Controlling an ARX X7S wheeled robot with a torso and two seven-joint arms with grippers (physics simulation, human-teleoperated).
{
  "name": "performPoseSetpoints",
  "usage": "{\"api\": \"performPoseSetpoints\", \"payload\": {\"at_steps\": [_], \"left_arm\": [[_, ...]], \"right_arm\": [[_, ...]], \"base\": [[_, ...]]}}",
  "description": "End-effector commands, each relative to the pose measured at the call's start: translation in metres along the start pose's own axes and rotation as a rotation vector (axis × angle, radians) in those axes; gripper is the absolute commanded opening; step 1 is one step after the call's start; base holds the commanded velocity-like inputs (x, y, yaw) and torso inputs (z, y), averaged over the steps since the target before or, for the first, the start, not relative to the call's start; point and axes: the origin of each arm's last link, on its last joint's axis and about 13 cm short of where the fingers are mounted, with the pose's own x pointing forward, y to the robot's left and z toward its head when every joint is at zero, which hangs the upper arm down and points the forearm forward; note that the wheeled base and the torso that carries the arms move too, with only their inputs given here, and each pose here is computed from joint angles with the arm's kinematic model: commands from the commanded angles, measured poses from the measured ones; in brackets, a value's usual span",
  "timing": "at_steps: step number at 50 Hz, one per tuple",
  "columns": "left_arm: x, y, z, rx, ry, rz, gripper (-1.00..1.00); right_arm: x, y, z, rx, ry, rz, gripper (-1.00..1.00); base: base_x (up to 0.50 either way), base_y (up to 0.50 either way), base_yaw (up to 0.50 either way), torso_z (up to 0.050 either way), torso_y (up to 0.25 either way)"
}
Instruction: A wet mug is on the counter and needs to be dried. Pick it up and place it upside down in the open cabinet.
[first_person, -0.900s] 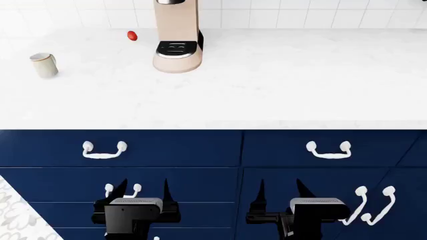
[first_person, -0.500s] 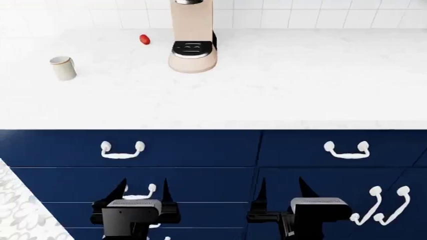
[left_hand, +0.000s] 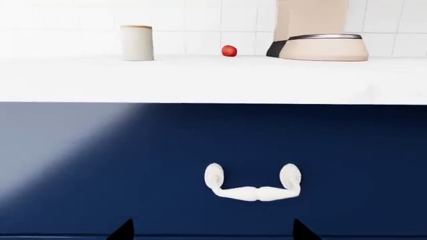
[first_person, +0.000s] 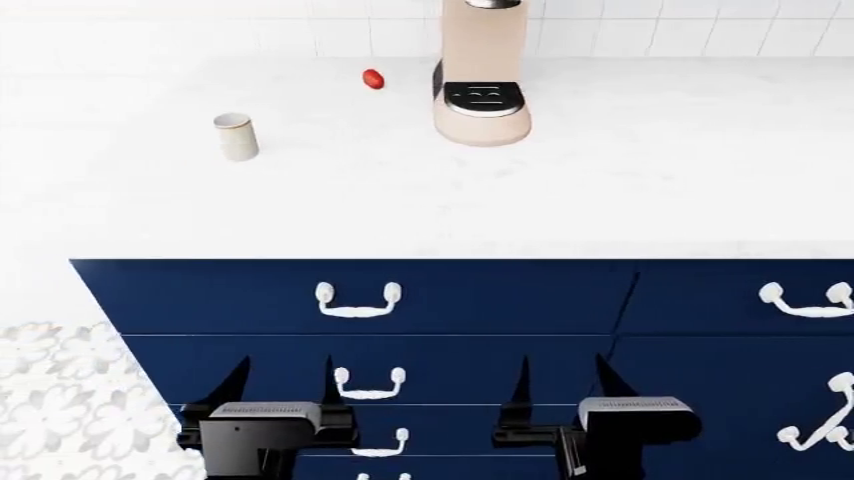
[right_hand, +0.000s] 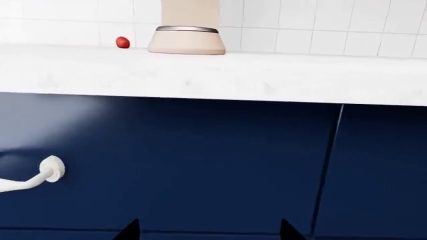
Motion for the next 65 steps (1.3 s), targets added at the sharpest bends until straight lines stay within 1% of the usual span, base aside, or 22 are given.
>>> {"api": "performPoseSetpoints", "payload": {"at_steps": [1,6,11,16,23,26,31,34,40,43,50,65], "left_arm": [[0.0,0.0,0.001,-0.001,-0.005,0.005,1.0],[-0.002,0.001,0.006,0.001,-0.028,0.015,1.0],[-0.006,0.002,0.022,-0.002,-0.05,0.0,1.0],[-0.01,0.004,0.053,-0.014,-0.064,-0.006,1.0],[-0.012,0.003,0.1,-0.041,-0.06,-0.077,1.0],[-0.009,0.004,0.115,-0.034,-0.057,-0.088,1.0],[-0.002,0.006,0.129,-0.038,-0.008,-0.103,1.0],[-0.003,0.006,0.134,-0.04,-0.001,-0.111,1.0],[-0.003,0.006,0.139,-0.043,0.002,-0.116,1.0],[-0.004,0.006,0.14,-0.036,-0.009,-0.107,1.0],[-0.005,0.006,0.141,-0.028,-0.026,-0.09,1.0],[-0.008,0.006,0.141,-0.028,-0.03,-0.095,1.0]], "right_arm": [[-0.001,0.0,0.001,-0.002,-0.006,-0.005,1.0],[-0.002,-0.001,0.007,0.003,-0.013,-0.011,1.0],[-0.006,-0.003,0.026,0.005,-0.042,-0.02,1.0],[-0.009,-0.005,0.05,0.009,-0.031,-0.015,1.0],[-0.01,-0.011,0.085,-0.02,-0.01,0.02,1.0],[-0.009,-0.012,0.098,-0.04,0.005,0.025,1.0],[-0.003,-0.013,0.117,-0.06,0.016,0.04,1.0],[-0.002,-0.012,0.123,-0.063,0.01,0.046,1.0],[-0.002,-0.012,0.126,-0.066,0.008,0.044,1.0],[-0.003,-0.012,0.126,-0.068,0.005,0.054,1.0],[-0.005,-0.012,0.127,-0.069,-0.003,0.058,1.0],[-0.005,-0.013,0.126,-0.058,-0.003,0.052,1.0]], "base": [[0.0,0.5,0.0,0.0,0.0],[0.0,0.02,0.0,0.037,0.0],[0.0,0.0,0.0,0.05,0.0],[0.0,0.0,0.0,0.05,0.0],[0.0,0.0,0.0,0.05,0.0],[0.0,0.0,0.0,0.05,0.0],[0.0,0.0,0.0,0.05,0.0],[0.0,0.0,0.0,0.05,0.0],[0.01,0.0,0.0,0.05,0.0],[0.46,0.0,0.0,0.05,0.0],[0.5,0.0,0.0,0.0,0.0],[0.5,0.09,0.0,0.0,0.0]]}}
